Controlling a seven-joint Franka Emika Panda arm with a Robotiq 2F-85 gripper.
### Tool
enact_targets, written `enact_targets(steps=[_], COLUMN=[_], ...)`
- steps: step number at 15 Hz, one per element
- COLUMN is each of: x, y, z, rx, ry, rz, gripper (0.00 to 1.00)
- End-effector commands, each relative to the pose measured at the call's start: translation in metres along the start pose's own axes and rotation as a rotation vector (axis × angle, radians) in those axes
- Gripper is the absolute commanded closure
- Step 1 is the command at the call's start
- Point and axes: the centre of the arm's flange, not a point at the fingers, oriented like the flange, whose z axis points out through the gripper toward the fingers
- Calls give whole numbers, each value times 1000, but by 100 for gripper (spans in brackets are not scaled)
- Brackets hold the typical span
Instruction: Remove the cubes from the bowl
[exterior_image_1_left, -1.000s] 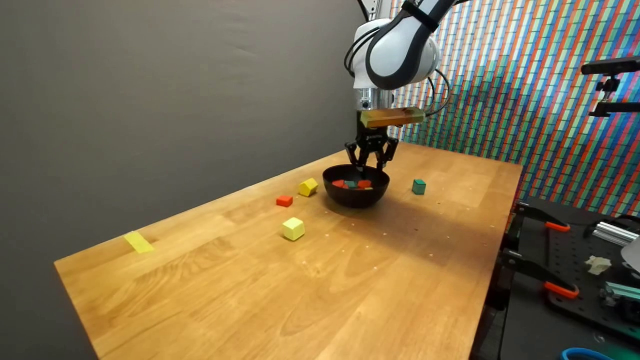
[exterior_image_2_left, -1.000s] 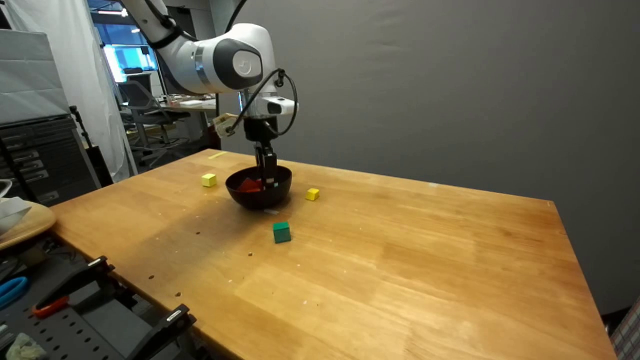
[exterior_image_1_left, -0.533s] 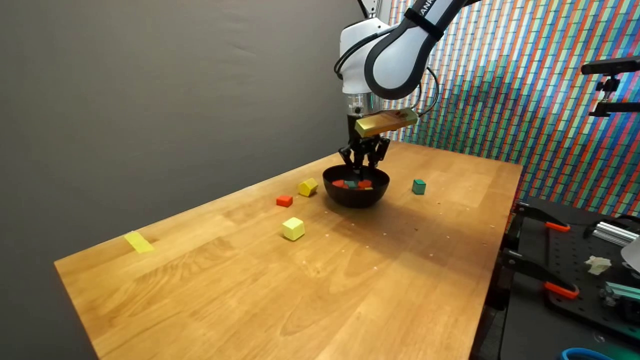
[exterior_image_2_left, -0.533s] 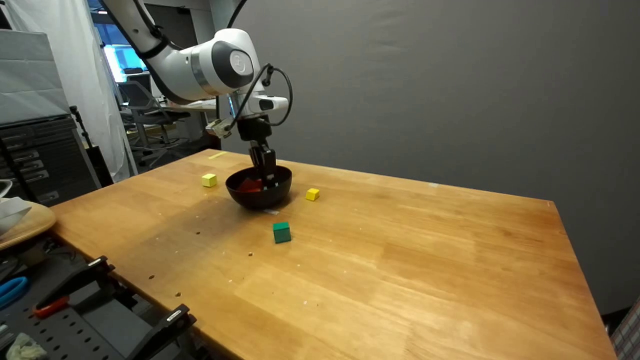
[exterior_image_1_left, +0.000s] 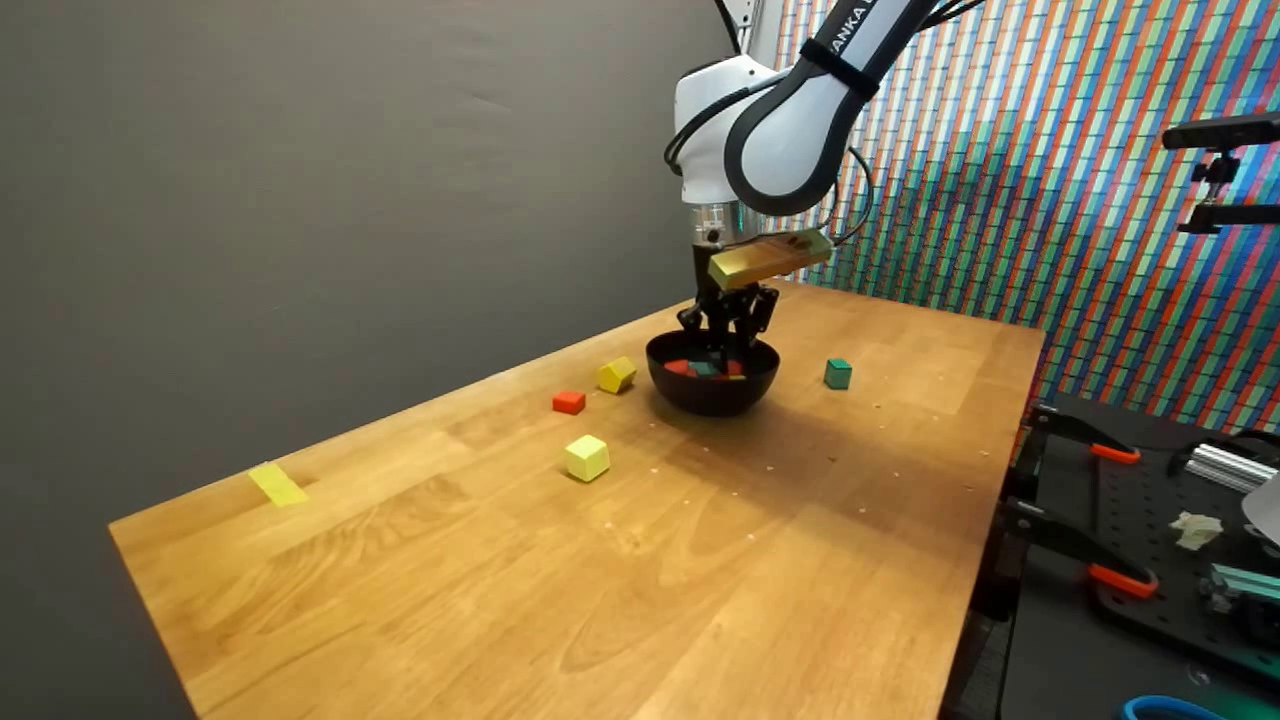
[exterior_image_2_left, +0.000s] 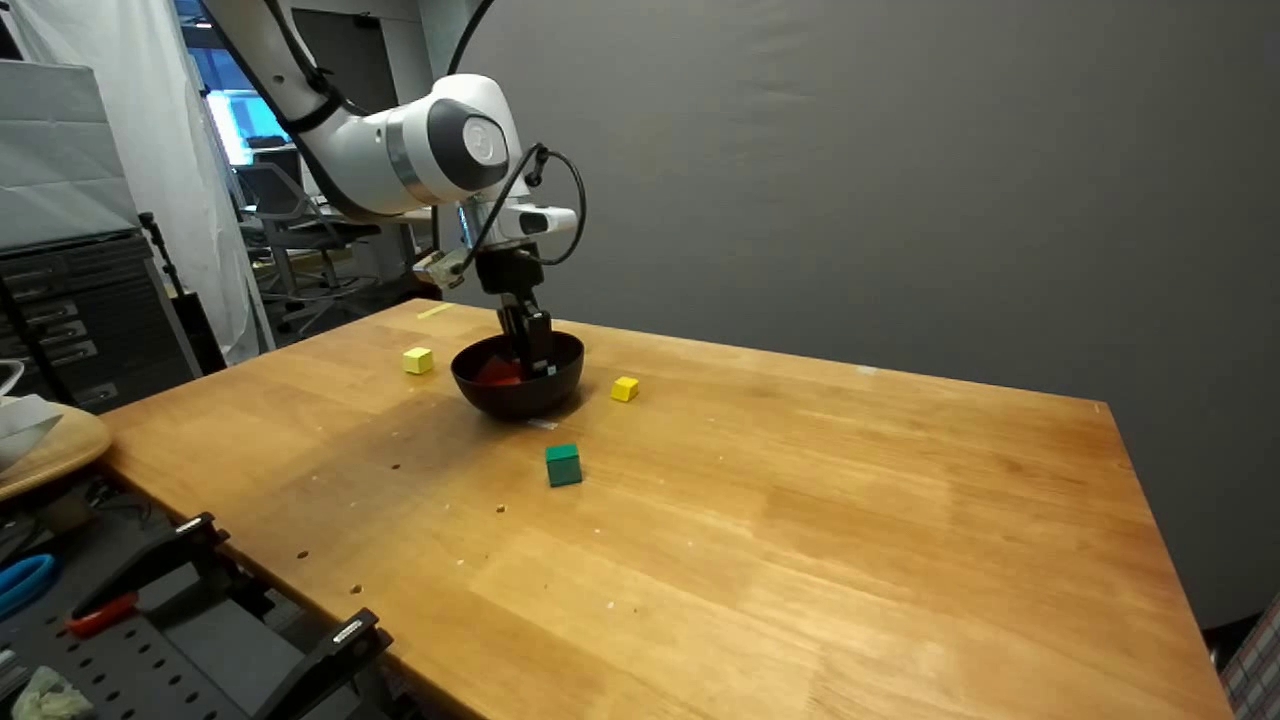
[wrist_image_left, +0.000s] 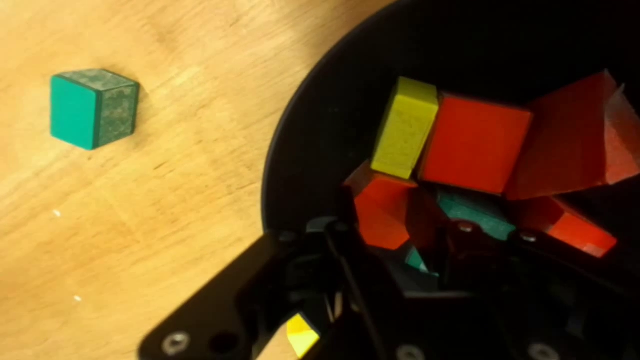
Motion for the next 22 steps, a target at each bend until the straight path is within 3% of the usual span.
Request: enact_targets(steps=[1, 6, 10, 17, 19, 20, 22], x=[4, 13, 17, 24, 23, 22, 16], y=[-5, 1, 4, 5, 6, 6, 4], z=[3, -8, 3, 3, 4, 5, 9], rx=[0, 39, 13, 33, 30, 28, 23], ry=[33, 76, 91, 100, 92, 81, 55], rz=[2, 49, 59, 102, 112, 112, 103], gripper=[68, 74, 78, 69, 57, 38, 22])
